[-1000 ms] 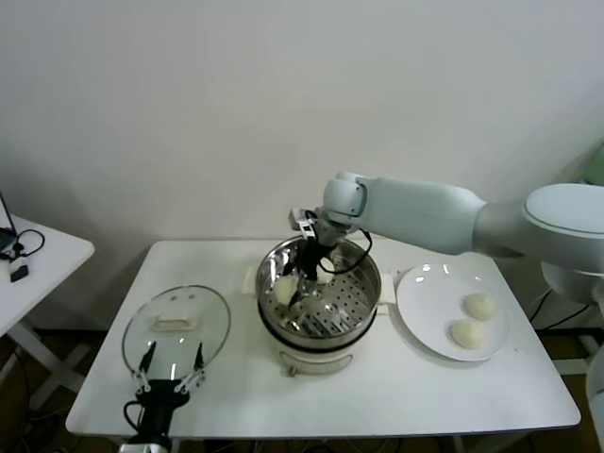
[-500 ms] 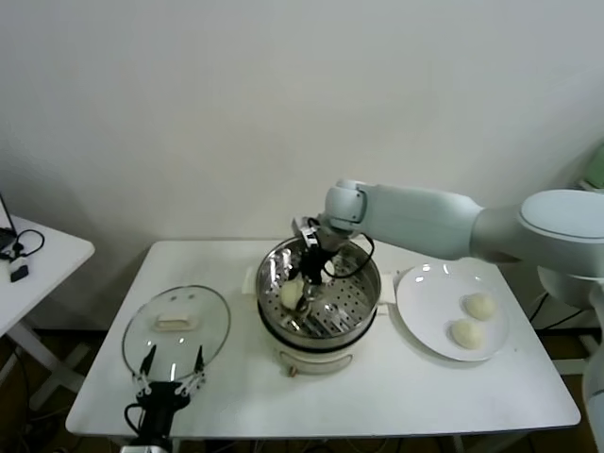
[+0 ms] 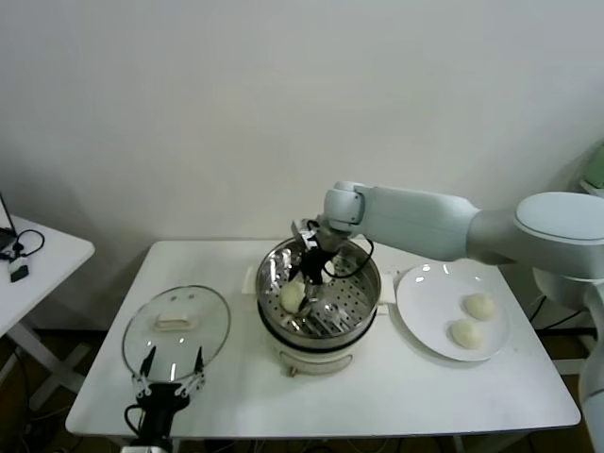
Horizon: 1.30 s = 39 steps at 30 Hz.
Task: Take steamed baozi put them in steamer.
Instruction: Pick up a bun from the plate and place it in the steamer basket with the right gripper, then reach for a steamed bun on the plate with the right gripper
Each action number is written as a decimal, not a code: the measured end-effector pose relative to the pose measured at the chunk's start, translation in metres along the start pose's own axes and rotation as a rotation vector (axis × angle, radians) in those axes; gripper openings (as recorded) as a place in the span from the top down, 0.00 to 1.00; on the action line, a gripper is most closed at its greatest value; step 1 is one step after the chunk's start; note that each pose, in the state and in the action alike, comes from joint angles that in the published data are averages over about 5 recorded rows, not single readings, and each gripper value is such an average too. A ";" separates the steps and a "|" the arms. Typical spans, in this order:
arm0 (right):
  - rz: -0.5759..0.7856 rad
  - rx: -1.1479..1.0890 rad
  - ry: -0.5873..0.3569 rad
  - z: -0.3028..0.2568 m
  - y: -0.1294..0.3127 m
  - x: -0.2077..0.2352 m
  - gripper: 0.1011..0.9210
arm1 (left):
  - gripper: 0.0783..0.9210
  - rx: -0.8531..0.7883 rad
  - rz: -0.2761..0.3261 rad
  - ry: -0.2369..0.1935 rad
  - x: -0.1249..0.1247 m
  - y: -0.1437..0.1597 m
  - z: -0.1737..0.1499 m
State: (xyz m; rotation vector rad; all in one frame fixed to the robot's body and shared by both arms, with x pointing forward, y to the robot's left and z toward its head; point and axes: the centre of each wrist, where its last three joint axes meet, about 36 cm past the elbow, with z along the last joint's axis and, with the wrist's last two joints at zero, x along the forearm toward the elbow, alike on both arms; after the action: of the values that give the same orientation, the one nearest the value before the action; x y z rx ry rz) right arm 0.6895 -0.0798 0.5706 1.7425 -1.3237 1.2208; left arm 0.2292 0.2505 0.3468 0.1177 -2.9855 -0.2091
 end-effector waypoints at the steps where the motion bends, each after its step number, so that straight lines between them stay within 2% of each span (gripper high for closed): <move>1: -0.001 0.001 -0.002 0.000 0.000 0.001 0.12 | 0.12 0.000 -0.001 0.000 0.000 0.000 0.000; 8: -0.006 0.010 -0.013 0.002 0.002 0.025 0.12 | 0.12 0.000 -0.006 0.002 0.001 0.001 0.000; 15: 0.011 0.022 0.013 0.021 0.013 0.084 0.12 | 0.12 0.003 -0.004 -0.001 0.000 0.000 -0.001; 21: 0.049 0.043 0.079 0.060 0.035 0.140 0.12 | 0.12 0.004 -0.002 -0.004 -0.003 0.000 -0.002; 27: 0.089 0.024 0.153 0.122 0.071 0.177 0.12 | 0.12 0.013 0.002 -0.017 -0.005 0.004 -0.002; 32: 0.110 -0.016 0.193 0.180 0.104 0.181 0.12 | 0.12 0.028 -0.002 -0.029 -0.004 0.007 -0.003; 39: 0.109 -0.072 0.229 0.247 0.144 0.154 0.12 | 0.12 0.035 -0.006 -0.038 0.000 0.010 -0.004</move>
State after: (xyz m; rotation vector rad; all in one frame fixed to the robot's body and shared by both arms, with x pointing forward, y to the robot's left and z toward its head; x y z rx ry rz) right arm 0.6359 -0.3971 0.6125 1.4488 -1.3222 1.3711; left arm 0.2295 0.2603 0.3525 0.1285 -3.0277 -0.1614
